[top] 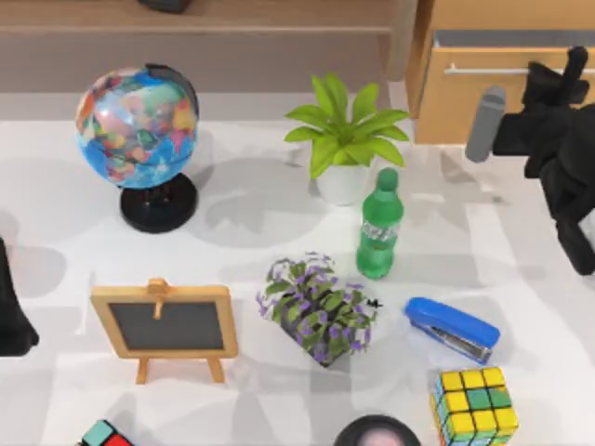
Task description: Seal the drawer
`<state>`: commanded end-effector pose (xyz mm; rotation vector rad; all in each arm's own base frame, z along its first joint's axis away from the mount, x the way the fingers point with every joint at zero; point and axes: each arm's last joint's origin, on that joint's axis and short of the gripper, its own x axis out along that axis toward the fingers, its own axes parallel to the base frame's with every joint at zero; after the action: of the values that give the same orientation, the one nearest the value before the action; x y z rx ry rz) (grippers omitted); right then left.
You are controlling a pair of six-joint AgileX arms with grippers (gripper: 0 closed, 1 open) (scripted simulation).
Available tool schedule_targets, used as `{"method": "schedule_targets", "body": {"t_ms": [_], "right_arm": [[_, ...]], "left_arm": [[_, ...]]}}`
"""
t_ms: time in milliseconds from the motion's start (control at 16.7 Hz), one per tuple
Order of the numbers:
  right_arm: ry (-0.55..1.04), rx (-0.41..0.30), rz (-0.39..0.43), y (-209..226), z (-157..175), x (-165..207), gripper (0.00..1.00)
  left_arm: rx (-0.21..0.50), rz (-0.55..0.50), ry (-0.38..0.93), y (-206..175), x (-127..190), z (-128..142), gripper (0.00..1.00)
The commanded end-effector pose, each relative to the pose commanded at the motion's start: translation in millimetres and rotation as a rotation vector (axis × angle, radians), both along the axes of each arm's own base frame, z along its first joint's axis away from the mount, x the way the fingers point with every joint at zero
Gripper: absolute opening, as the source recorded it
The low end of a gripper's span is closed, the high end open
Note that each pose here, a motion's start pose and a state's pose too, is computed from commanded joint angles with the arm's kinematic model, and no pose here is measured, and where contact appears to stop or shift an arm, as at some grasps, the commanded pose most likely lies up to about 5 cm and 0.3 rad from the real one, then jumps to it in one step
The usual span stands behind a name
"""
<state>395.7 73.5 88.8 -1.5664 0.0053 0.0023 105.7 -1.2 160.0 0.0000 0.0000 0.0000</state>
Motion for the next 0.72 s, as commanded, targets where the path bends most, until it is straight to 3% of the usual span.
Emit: {"method": "schedule_targets", "body": {"t_ms": [360, 660, 720], "right_arm": [[0.006, 0.0, -0.002, -1.5, -0.9, 39.4, 0.0], [0.005, 0.001, -0.003, -1.7, -0.5, 43.4, 0.0], [0.005, 0.001, -0.003, -1.7, -0.5, 43.4, 0.08]], "left_arm": [[0.0, 0.0, 0.0, 0.0, 0.0, 0.0, 1.0], [0.0, 0.0, 0.0, 0.0, 0.0, 0.0, 1.0], [0.0, 0.0, 0.0, 0.0, 0.0, 0.0, 1.0]]}}
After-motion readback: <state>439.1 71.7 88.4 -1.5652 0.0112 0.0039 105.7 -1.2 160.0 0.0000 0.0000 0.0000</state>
